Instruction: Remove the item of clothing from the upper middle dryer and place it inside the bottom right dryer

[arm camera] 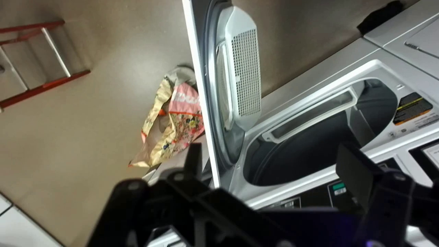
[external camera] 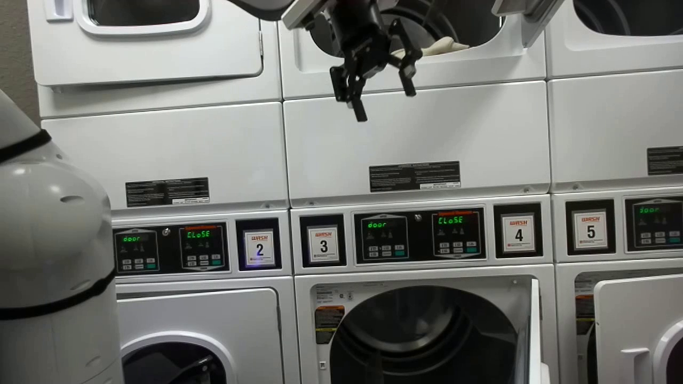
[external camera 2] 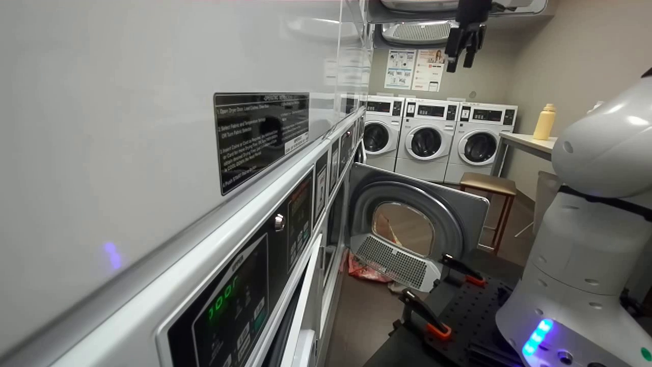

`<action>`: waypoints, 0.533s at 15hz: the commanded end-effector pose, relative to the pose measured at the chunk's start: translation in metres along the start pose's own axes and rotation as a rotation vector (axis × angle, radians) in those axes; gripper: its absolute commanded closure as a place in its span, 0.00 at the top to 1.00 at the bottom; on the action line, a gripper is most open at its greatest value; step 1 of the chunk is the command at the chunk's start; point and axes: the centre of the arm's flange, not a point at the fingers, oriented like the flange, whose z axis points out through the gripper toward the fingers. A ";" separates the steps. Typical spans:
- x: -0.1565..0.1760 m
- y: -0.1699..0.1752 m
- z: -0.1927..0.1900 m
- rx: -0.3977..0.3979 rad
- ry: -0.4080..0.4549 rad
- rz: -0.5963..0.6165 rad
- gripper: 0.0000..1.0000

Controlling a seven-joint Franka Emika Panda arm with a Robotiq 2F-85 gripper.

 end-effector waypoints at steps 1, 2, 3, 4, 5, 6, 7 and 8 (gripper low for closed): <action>0.047 0.045 -0.065 -0.005 0.089 -0.072 1.00; 0.057 0.052 -0.087 -0.008 0.130 -0.085 1.00; 0.067 0.058 -0.107 -0.009 0.171 -0.093 1.00; 0.077 0.062 -0.122 -0.004 0.210 -0.102 1.00; 0.089 0.066 -0.141 0.004 0.247 -0.116 1.00; 0.100 0.068 -0.156 0.015 0.281 -0.126 1.00; 0.110 0.069 -0.170 0.018 0.317 -0.136 1.00; 0.119 0.069 -0.180 0.022 0.352 -0.150 1.00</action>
